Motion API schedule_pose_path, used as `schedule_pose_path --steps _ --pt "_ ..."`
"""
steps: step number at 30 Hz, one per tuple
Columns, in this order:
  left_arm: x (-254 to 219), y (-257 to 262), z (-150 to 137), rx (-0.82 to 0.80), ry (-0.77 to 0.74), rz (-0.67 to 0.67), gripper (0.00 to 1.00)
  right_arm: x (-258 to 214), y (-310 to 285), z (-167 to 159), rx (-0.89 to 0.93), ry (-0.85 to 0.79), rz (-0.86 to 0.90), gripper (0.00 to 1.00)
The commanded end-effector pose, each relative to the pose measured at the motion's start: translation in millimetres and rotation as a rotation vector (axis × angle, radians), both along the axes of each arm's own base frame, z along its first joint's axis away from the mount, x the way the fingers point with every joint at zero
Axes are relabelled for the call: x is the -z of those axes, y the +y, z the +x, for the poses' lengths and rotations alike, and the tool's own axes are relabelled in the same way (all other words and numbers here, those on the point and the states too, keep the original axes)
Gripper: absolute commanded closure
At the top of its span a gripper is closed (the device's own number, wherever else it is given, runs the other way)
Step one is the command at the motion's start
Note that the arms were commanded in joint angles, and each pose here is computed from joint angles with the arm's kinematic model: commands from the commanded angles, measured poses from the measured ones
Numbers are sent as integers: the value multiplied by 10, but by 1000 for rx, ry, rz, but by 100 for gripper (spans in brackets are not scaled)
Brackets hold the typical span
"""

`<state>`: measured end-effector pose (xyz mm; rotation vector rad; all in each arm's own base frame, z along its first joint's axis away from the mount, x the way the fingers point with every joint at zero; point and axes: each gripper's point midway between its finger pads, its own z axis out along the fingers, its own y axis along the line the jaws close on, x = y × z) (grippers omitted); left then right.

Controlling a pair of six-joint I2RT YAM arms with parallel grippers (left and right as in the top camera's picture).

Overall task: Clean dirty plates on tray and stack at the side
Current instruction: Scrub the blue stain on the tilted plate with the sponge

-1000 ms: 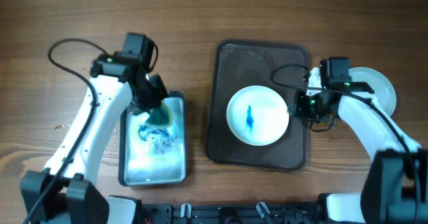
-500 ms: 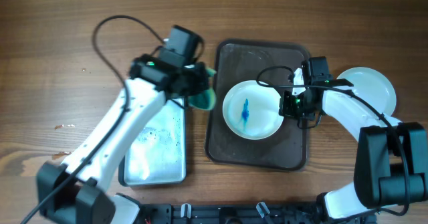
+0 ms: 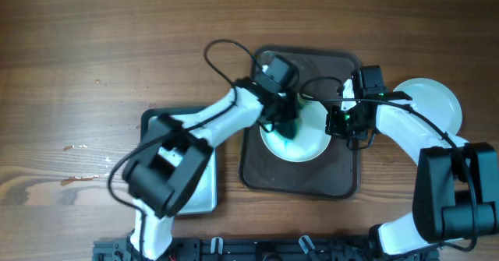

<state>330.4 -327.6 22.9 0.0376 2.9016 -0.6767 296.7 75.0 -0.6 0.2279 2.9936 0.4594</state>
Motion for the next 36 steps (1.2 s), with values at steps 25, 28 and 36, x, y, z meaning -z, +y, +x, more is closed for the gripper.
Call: schedule_pose_path --steps 25,28,36 --pt "381 1160 -203 -182 61 627 96 130 -188 -93 39 57 -103 96" --pt "375 1227 -106 -212 48 624 96 130 -188 -93 39 57 -103 96" --pt "346 253 -4 -23 42 188 96 130 -188 -94 39 58 -103 96"
